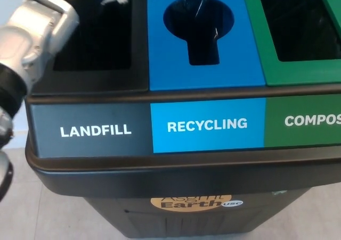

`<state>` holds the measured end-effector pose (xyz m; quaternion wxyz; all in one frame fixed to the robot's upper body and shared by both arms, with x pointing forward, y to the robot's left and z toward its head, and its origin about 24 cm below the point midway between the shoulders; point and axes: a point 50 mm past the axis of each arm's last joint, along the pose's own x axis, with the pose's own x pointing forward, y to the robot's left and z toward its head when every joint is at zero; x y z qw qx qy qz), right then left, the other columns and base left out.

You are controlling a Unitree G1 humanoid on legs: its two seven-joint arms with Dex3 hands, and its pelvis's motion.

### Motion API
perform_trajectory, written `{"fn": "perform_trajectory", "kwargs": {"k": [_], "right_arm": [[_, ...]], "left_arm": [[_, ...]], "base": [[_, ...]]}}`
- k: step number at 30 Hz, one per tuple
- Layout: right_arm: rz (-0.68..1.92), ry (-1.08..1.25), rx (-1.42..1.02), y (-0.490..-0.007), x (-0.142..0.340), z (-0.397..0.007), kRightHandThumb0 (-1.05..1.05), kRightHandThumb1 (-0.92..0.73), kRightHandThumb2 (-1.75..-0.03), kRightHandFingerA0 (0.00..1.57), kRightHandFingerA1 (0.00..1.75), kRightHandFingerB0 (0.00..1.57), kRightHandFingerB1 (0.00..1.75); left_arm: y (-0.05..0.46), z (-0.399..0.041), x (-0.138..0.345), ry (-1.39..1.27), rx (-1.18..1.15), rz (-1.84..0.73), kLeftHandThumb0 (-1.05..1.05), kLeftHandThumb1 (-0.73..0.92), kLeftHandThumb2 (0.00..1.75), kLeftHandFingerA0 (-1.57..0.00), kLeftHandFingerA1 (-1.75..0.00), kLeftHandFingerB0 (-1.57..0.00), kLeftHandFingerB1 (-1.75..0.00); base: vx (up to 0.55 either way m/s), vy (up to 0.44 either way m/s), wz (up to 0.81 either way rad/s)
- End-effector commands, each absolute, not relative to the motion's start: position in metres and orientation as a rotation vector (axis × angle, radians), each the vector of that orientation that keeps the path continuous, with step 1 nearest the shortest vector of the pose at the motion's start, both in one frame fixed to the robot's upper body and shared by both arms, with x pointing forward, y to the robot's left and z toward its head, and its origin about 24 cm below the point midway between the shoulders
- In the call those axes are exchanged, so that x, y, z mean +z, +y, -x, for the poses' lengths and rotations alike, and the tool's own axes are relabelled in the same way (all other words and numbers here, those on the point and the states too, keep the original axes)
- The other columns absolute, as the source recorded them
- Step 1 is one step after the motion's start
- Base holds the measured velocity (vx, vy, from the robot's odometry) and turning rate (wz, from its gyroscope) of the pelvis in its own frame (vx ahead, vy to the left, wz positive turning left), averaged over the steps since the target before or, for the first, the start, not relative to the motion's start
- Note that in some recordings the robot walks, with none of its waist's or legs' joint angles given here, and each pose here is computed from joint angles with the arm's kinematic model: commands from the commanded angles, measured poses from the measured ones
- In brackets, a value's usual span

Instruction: The robot walks towards the trash can and uses its left hand to grab the trash lying on trashcan and throw it inside

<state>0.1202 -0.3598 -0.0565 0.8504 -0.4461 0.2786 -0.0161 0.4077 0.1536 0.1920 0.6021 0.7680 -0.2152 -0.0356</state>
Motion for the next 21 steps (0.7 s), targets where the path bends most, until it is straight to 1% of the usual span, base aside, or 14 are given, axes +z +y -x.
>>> {"fn": "perform_trajectory", "kwargs": {"k": [1,2,3,4,6,7,11,12,14,17,18,19,20,21], "right_arm": [[0.951,0.571,-0.034,-0.363,-0.053,-0.120,-0.58,-0.73,-0.63,0.74,0.74,0.53,0.36],[0.951,0.567,-0.038,-0.363,-0.052,-0.119,-0.56,-0.73,-0.62,0.75,0.70,0.54,0.37],[0.952,0.564,-0.040,-0.364,-0.052,-0.119,-0.56,-0.73,-0.62,0.75,0.70,0.54,0.37],[0.953,0.566,-0.043,-0.364,-0.052,-0.118,-0.57,-0.74,-0.62,0.78,0.75,0.54,0.36],[0.954,0.570,-0.046,-0.364,-0.053,-0.117,-0.57,-0.74,-0.62,0.78,0.75,0.54,0.36],[0.953,0.570,-0.047,-0.364,-0.053,-0.117,-0.55,-0.73,-0.62,0.79,0.76,0.54,0.37],[0.951,0.569,-0.048,-0.364,-0.053,-0.117,-0.55,-0.73,-0.62,0.79,0.76,0.54,0.37],[0.953,0.570,-0.046,-0.365,-0.053,-0.116,-0.57,-0.74,-0.63,0.76,0.73,0.53,0.36],[0.956,0.572,-0.044,-0.365,-0.052,-0.115,-0.57,-0.74,-0.63,0.76,0.73,0.53,0.36],[0.958,0.575,-0.043,-0.365,-0.053,-0.116,-0.58,-0.74,-0.63,0.76,0.74,0.53,0.36],[0.946,0.565,-0.043,-0.363,-0.052,-0.117,-0.54,-0.72,-0.62,0.77,0.77,0.55,0.37],[0.942,0.563,-0.043,-0.363,-0.052,-0.117,-0.54,-0.72,-0.62,0.77,0.77,0.55,0.37],[0.936,0.565,-0.043,-0.362,-0.053,-0.117,-0.55,-0.72,-0.62,0.77,0.75,0.55,0.36],[0.934,0.567,-0.042,-0.362,-0.053,-0.117,-0.55,-0.72,-0.62,0.77,0.75,0.55,0.36]], "left_arm": [[0.141,-0.412,0.184,-0.361,-0.235,-1.794,-0.18,0.59,0.58,-0.74,-1.39,-0.74,-0.85],[0.141,-0.413,0.183,-0.303,-0.276,-1.788,-0.21,0.62,0.58,-0.62,-0.90,-0.64,-0.48],[0.142,-0.413,0.182,-0.259,-0.309,-1.783,-0.21,0.62,0.58,-0.62,-0.90,-0.64,-0.48],[0.143,-0.414,0.182,-0.181,-0.326,-1.808,-0.48,0.52,0.56,-0.30,-0.64,-0.33,-0.33],[0.144,-0.416,0.183,-0.103,-0.330,-1.839,-0.48,0.52,0.56,-0.30,-0.64,-0.33,-0.33],[0.145,-0.416,0.183,-0.052,-0.335,-1.872,-0.58,0.51,0.57,-0.10,-0.49,-0.19,-0.29],[0.145,-0.417,0.184,0.013,-0.346,-1.912,-0.58,0.51,0.57,-0.10,-0.49,-0.19,-0.29],[0.147,-0.418,0.183,0.040,-0.349,-1.943,-0.71,0.45,0.55,-0.04,-0.52,-0.12,-0.30],[0.149,-0.418,0.183,0.076,-0.351,-1.981,-0.71,0.45,0.55,-0.04,-0.52,-0.12,-0.30],[0.150,-0.419,0.184,0.139,-0.359,-2.037,-0.78,0.48,0.55,-0.01,-0.44,-0.09,-0.29],[0.152,-0.419,0.183,0.229,-0.359,-2.096,-0.66,0.33,0.86,0.00,-0.34,0.00,-0.30],[0.153,-0.419,0.183,0.254,-0.358,-2.110,-0.66,0.33,0.86,0.00,-0.34,0.00,-0.30],[0.153,-0.418,0.183,0.273,-0.357,-2.117,-0.83,0.45,0.55,0.00,-0.36,-0.06,-0.29],[0.153,-0.418,0.183,0.279,-0.358,-2.116,-0.83,0.45,0.55,0.00,-0.36,-0.06,-0.29]], "base": [[0.00,0.000,0.00],[0.00,0.000,0.00],[0.00,0.000,0.00],[0.00,0.000,0.00],[0.00,0.000,0.00],[0.00,0.000,0.00],[0.00,0.000,0.00],[0.00,0.000,0.00],[0.00,0.000,0.00],[0.00,0.000,0.00],[0.00,0.000,0.00],[0.00,0.000,0.00],[0.00,0.000,0.00],[0.00,0.000,0.00]]}}
